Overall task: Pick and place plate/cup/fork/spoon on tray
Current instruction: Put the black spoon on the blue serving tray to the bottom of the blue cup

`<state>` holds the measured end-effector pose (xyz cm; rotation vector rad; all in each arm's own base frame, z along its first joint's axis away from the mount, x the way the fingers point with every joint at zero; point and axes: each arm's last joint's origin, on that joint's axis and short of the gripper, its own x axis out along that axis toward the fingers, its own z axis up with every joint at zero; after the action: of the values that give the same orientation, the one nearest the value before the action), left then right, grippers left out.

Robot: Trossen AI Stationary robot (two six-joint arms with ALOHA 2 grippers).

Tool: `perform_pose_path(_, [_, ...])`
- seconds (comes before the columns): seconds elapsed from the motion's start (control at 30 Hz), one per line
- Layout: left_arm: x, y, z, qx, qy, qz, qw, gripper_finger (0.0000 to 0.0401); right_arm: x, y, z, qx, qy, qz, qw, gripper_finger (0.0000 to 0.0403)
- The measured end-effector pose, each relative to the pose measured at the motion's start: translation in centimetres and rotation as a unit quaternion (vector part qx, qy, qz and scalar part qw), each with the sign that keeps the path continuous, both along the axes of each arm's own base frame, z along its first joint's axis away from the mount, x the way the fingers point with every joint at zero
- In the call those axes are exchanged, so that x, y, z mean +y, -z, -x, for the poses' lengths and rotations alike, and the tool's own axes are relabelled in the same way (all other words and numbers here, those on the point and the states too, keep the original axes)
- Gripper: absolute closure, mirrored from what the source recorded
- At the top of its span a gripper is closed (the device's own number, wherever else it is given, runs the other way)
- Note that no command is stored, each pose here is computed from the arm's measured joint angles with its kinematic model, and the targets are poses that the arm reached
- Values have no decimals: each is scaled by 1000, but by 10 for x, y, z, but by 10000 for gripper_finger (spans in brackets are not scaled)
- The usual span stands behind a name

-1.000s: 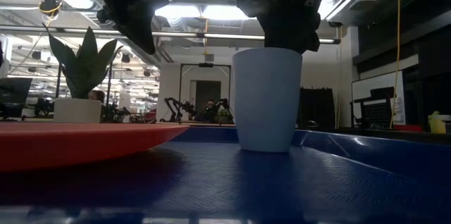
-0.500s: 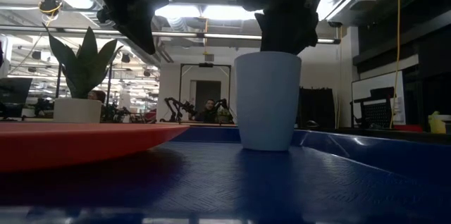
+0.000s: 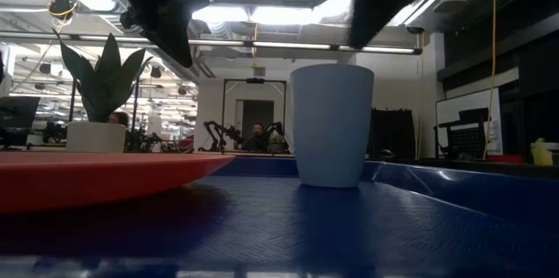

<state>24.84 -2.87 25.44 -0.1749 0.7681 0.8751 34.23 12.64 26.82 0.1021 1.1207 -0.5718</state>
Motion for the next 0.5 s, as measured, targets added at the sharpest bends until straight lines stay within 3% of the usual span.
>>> perform_pose_path(0.17, [0,0,0,0,0,0,1000,401,22,-13,35,25,57,73,995,282])
perform_pose_path(0.27, [0,0,0,0,0,0,1000,401,35,-13,49,4,96,78,992,282])
perform_pose_path(0.5, [0,0,0,0,0,0,1000,401,57,6,73,-6,115,94,989,282])
